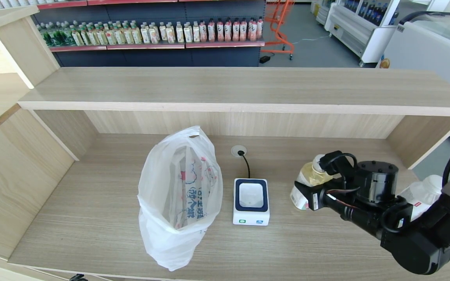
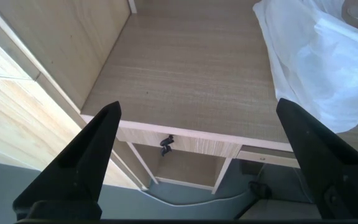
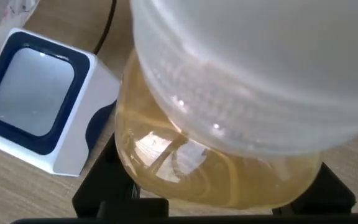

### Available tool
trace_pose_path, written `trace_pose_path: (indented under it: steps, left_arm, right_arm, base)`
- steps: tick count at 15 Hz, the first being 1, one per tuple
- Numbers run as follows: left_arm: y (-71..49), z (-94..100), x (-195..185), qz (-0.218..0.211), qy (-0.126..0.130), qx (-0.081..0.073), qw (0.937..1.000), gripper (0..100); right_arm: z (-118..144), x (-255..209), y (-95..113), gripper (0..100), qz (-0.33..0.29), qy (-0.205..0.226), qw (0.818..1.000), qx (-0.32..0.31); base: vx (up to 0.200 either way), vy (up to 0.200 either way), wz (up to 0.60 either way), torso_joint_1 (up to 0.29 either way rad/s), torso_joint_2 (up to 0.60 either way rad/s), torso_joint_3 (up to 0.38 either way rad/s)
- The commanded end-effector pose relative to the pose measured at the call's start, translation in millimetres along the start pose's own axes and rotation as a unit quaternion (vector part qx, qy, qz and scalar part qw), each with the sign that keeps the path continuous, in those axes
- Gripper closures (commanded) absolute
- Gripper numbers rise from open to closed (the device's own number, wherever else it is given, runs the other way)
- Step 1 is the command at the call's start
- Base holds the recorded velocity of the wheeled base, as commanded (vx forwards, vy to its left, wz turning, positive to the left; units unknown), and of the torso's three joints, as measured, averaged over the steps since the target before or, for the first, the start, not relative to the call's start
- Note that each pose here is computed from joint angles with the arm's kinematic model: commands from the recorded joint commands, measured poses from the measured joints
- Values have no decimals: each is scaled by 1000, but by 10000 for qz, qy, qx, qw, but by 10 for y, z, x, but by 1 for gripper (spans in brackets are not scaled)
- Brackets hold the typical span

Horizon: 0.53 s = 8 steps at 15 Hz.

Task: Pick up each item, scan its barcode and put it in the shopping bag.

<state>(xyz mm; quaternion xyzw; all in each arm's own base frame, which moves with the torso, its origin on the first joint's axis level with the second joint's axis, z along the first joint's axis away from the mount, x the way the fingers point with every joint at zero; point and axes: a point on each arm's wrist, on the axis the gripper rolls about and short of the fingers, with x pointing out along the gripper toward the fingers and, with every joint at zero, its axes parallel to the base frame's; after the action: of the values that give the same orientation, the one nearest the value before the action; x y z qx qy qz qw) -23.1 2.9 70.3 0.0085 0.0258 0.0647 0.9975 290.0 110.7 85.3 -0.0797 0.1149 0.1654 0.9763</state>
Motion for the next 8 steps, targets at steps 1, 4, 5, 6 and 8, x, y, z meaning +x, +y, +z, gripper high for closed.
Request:
trace_pose_path:
  steps: [1, 4, 5, 6, 8]
  left_arm:
    - [0, 0, 0, 3, -1, 0, 10000, 0]
    - [0, 0, 0, 3, -1, 0, 10000, 0]
    - [0, 0, 0, 3, -1, 0, 10000, 0]
    - [0, 0, 0, 3, -1, 0, 10000, 0]
    - [0, 0, 0, 3, -1, 0, 10000, 0]
  right_arm:
    - [619, -621, -172, 100, 819, -385, 9935, 697]
    - [987, -1263, -304, 100, 2526, -152, 9582, 1332]
    - [1009, -1339, -296, 100, 2969, -210, 9460, 1283]
    - [1011, -1389, -276, 100, 3331, -248, 9346, 1219]
    - [981, -1418, -192, 100, 4052, -237, 9083, 1016]
  base:
    - [0, 0, 0, 0, 0, 0]
    - [0, 0, 0, 0, 0, 0]
    - [0, 0, 0, 0, 0, 0]
    - [0, 0, 0, 0, 0, 0]
    - [0, 0, 0, 0, 0, 0]
